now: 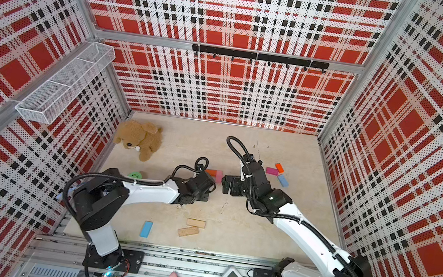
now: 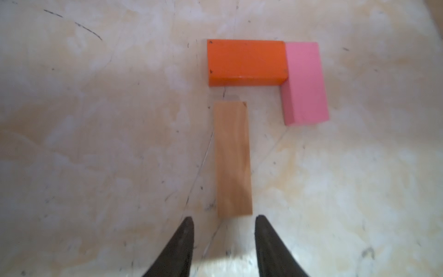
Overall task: Assemble the letter p with building blocks
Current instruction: Place the building block at the center of the board, then assemble the building block at the center of the board.
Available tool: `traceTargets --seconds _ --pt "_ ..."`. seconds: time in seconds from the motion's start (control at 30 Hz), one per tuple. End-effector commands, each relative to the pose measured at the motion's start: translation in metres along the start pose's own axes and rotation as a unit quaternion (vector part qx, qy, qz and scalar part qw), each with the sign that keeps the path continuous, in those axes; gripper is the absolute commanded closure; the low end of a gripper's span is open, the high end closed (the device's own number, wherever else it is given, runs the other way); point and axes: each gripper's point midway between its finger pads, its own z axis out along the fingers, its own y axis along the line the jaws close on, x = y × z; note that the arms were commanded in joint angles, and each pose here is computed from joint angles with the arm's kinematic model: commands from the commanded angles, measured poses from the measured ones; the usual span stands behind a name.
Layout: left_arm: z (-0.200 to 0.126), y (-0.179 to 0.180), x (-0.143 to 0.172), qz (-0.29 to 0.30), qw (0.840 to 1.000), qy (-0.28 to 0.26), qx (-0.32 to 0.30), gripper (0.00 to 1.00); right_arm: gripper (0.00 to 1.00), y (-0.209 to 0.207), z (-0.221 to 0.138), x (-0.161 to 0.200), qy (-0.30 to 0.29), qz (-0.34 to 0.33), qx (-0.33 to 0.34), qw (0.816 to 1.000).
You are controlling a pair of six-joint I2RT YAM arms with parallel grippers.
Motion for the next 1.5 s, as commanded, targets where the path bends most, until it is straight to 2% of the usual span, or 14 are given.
traceTargets --seconds 0.0,0.1,0.3,0.43,0.77,0.9,1.47 --pt "-0.027 0.001 0.0 -0.021 0.998 -0.03 0.048 0.56 0.05 0.011 -0.004 -0.018 -0.03 -0.004 -0.018 0.999" --pt "-0.04 0.015 0.01 -0.036 0.996 -0.032 0.077 0.58 0.16 0.013 0.01 -0.011 -0.014 -0.005 -0.023 1.0" --pt "-0.048 0.042 0.014 -0.062 0.991 -0.024 0.118 0.72 0.62 0.018 0.061 0.018 0.058 0.0 -0.035 0.998" --pt "-0.04 0.04 0.01 -0.072 0.987 -0.006 0.143 0.75 0.78 0.022 0.095 0.04 0.112 0.01 -0.045 0.993" --pt "0.015 0.02 -0.002 -0.111 0.976 0.043 0.184 0.86 0.81 0.03 0.137 0.065 0.157 0.02 -0.073 0.985" --pt "0.029 0.019 -0.006 -0.121 0.974 0.048 0.187 0.87 0.83 0.034 0.15 0.071 0.169 0.021 -0.08 0.982" --pt "0.048 0.029 -0.006 -0.16 0.963 0.059 0.209 0.89 0.88 0.038 0.179 0.084 0.195 0.013 -0.079 0.978"
